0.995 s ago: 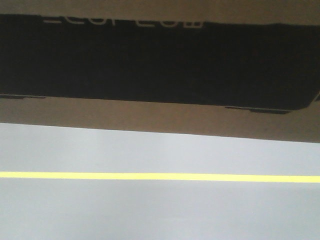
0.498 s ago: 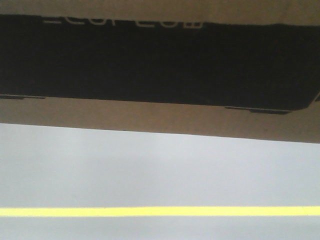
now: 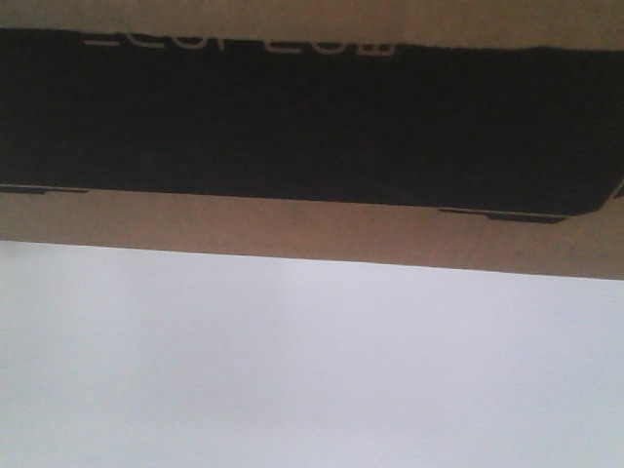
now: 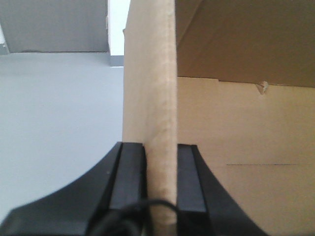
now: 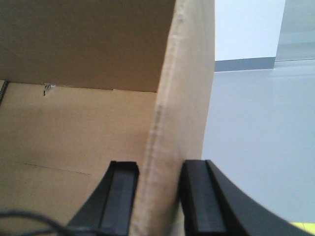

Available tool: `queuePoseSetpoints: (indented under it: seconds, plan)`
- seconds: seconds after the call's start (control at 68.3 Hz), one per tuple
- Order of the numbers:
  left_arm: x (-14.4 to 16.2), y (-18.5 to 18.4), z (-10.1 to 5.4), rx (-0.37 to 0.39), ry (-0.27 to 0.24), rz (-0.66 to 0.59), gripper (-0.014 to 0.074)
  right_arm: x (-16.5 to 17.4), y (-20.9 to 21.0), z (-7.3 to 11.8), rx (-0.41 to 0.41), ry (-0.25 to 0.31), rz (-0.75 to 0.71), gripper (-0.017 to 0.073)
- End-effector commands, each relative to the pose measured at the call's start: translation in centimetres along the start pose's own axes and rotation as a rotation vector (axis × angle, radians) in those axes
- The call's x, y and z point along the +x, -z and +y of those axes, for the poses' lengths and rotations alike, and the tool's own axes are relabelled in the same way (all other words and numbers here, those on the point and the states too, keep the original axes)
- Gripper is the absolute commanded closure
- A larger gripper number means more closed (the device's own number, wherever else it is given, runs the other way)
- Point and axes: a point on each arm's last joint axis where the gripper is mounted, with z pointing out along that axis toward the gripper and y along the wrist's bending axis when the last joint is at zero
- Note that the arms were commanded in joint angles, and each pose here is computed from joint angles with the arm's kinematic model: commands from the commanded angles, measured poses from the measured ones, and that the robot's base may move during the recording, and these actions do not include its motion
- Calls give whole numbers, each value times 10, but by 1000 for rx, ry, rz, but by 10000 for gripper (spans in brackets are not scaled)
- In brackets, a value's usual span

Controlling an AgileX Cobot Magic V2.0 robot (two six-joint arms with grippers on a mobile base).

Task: Grab box from left shelf to table start
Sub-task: 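Hold the box with both grippers while driving across the floor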

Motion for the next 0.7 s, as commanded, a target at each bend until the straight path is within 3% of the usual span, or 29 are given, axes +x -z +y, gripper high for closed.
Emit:
queuePoseSetpoints:
  seconds: [0.0, 0.688]
  plan:
    - [-23, 13, -7, 76, 77, -196, 690, -25, 7, 1, 13, 46, -212, 501]
    - [-23, 13, -7, 76, 77, -196, 690, -25, 7, 1, 13, 46, -210, 501]
